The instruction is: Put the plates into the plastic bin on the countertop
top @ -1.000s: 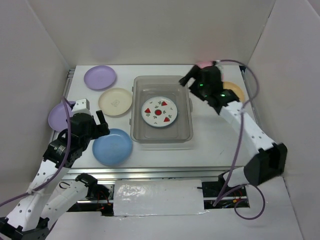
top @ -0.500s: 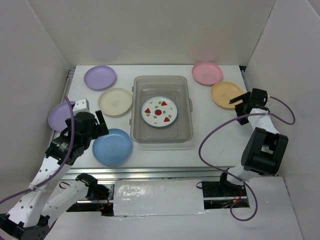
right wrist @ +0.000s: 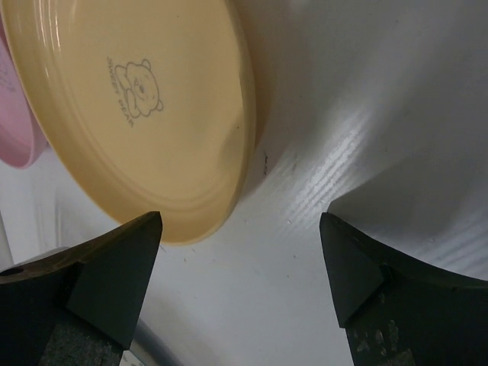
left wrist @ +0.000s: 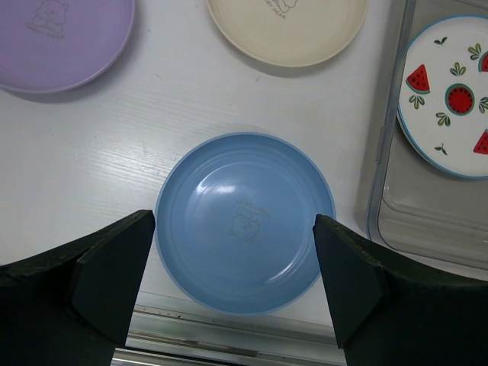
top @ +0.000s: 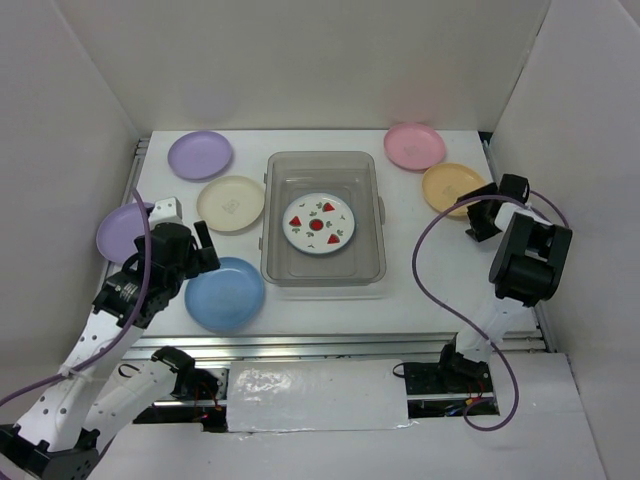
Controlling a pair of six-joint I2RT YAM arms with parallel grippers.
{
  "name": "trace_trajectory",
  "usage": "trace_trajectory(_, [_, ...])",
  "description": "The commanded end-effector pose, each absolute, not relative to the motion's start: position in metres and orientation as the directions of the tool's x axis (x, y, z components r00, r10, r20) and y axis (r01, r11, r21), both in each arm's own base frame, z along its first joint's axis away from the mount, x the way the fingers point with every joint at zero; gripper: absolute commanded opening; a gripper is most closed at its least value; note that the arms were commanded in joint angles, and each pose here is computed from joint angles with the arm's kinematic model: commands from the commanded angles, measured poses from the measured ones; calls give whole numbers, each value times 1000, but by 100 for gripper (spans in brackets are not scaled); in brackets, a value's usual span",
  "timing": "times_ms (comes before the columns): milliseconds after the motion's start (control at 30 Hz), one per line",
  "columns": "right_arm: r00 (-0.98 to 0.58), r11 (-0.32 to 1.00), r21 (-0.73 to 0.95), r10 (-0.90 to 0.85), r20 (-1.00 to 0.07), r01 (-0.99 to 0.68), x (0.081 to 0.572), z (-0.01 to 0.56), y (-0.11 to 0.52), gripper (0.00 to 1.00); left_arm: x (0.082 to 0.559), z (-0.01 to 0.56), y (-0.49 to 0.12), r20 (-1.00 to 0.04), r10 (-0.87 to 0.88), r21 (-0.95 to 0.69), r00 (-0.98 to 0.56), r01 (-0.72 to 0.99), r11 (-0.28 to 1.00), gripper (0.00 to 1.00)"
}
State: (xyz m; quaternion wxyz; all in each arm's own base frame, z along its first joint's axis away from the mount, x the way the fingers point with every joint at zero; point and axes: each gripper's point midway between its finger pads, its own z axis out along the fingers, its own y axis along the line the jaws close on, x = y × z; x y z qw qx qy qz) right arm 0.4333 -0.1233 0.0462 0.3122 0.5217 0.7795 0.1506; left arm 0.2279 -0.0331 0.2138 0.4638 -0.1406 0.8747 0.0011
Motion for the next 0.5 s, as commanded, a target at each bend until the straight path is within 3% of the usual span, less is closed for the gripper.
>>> trace_trajectory(0, [-235, 443, 599, 888, -395, 667, 465, 67, -132, 91, 235, 230, -40, -832, -253, -164, -494, -217, 962, 99])
trace_trajectory(100, [-225, 418, 592, 900, -373, 689, 471, 61, -132, 85, 235, 231, -41, -834, -251, -168, -492, -208, 964, 99])
trace_trajectory(267, [-206, 381, 563, 914, -349, 734, 474, 54, -136, 58, 235, 231, -40, -834, -251, -167, -491, -209, 964, 99])
trace_trajectory(467, [-237, 374, 524, 920, -311, 765, 473, 43, -133, 49, 234, 233, -40, -838, -258, -175, -480, -211, 962, 99])
